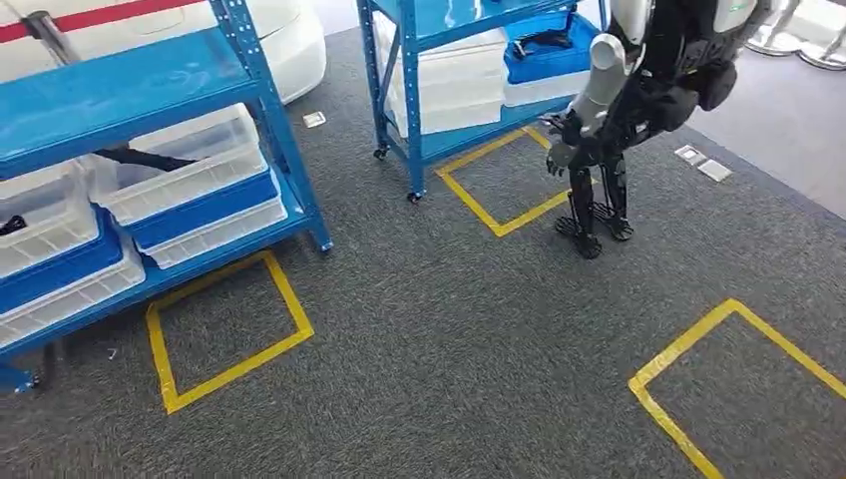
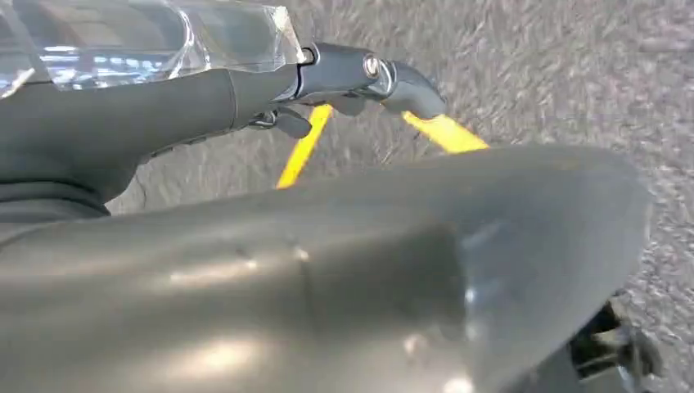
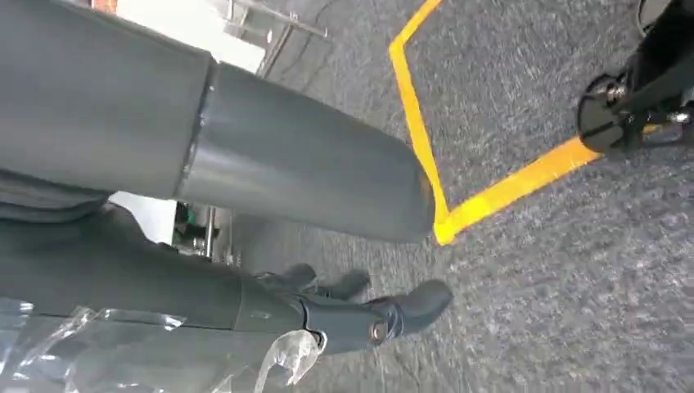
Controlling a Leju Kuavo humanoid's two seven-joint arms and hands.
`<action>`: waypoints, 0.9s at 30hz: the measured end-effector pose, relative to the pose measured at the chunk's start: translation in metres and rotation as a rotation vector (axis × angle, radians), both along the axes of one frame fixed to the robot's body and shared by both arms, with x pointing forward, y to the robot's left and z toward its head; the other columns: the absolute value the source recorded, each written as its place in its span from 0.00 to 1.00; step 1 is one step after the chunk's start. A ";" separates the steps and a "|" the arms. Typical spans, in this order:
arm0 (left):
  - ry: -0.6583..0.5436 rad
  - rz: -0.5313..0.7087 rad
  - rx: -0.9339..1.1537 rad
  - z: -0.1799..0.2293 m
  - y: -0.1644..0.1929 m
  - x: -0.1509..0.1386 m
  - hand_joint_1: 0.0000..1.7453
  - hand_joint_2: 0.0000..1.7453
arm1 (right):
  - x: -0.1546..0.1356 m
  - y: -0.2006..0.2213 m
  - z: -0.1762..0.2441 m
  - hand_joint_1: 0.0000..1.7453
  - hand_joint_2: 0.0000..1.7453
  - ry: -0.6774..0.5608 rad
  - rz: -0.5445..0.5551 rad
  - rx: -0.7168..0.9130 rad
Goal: Take the parts from the cabinet and place them on the table.
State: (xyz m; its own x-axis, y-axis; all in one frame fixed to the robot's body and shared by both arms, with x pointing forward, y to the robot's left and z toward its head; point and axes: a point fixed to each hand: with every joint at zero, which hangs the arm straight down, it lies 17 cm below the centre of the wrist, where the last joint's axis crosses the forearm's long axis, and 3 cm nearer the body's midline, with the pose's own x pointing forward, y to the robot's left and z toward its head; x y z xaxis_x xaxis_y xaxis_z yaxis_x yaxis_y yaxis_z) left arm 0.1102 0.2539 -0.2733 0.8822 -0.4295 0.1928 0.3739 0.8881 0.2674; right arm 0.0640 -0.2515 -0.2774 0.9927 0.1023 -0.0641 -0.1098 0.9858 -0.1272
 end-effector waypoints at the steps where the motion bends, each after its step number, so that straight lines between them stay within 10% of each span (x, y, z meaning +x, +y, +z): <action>1: 0.001 0.000 0.000 0.000 0.000 -0.001 0.00 0.00 | 0.000 -0.001 0.000 0.00 0.00 0.000 0.000 -0.001; 27: -0.004 0.006 0.006 0.001 0.001 0.003 0.00 0.00 | 0.000 -0.002 0.000 0.00 0.00 0.000 0.005 -0.005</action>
